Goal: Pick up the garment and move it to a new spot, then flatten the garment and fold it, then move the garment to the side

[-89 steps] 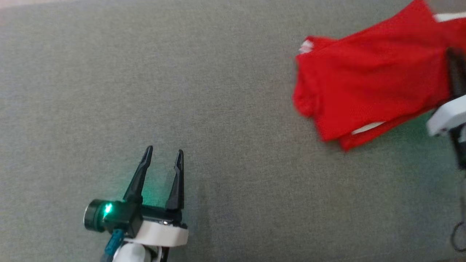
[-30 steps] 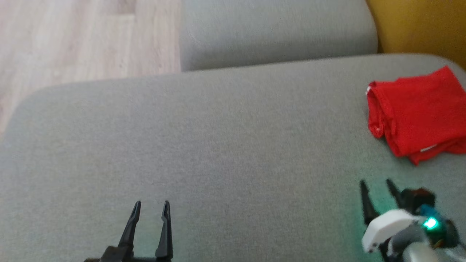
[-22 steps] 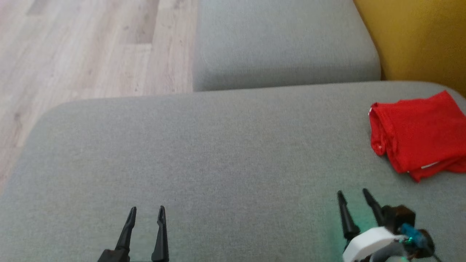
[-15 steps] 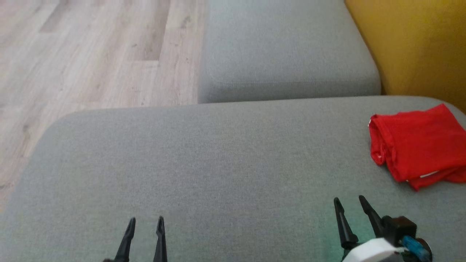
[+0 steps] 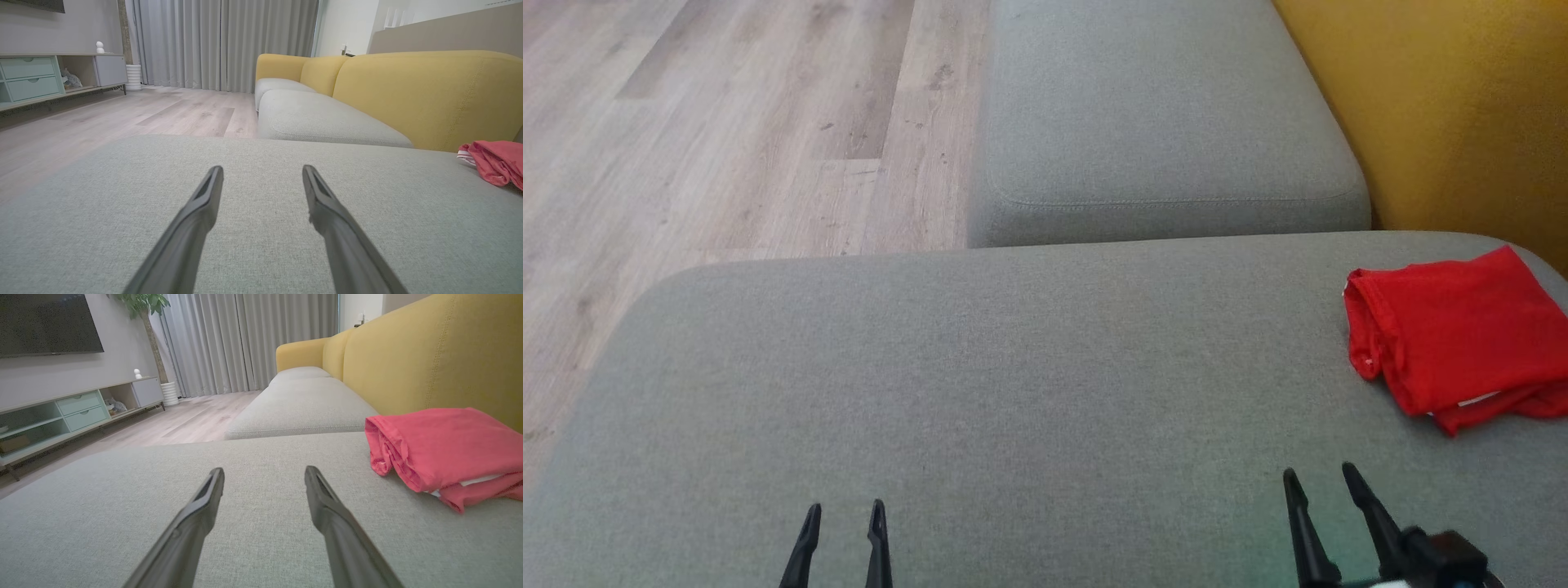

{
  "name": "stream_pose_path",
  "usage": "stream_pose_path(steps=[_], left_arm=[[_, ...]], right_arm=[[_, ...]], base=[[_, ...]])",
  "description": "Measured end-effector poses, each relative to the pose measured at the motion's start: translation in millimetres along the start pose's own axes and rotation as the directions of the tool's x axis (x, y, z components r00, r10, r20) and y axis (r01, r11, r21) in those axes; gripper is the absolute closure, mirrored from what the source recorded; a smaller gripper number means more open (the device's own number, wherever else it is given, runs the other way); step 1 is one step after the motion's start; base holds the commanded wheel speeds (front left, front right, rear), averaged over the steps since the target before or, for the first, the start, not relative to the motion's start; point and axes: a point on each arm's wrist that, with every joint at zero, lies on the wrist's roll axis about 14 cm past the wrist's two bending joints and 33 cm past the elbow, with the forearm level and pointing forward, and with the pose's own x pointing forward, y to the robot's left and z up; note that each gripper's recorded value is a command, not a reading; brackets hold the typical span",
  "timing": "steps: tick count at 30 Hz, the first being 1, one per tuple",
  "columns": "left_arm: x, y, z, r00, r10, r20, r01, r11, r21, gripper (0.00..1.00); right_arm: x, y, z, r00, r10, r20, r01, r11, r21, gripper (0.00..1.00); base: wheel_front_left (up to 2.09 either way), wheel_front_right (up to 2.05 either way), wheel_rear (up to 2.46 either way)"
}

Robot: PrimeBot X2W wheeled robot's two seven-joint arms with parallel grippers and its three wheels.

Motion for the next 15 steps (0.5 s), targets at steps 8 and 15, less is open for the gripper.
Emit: stream_pose_path(steps=[8,15], left_arm=[[0.4,0.8,0.2,1.000,0.003,0.000,-0.003,1.000,0.000,0.00],[2.1,-1.0,1.6,1.000,-0.004,0.003,0.004,1.000,0.002,0.00]], right_arm=[[-8.7,0.1,-7.7,1.000,-0.005,-0.022,0.006,1.000,0.007,0.00],[-9.2,0.0,-8.8,1.000,-0.008,-0.025,0.009,1.000,0.016,0.00]], base=[[0.00,0.00,0.00],[0.00,0.00,0.00]])
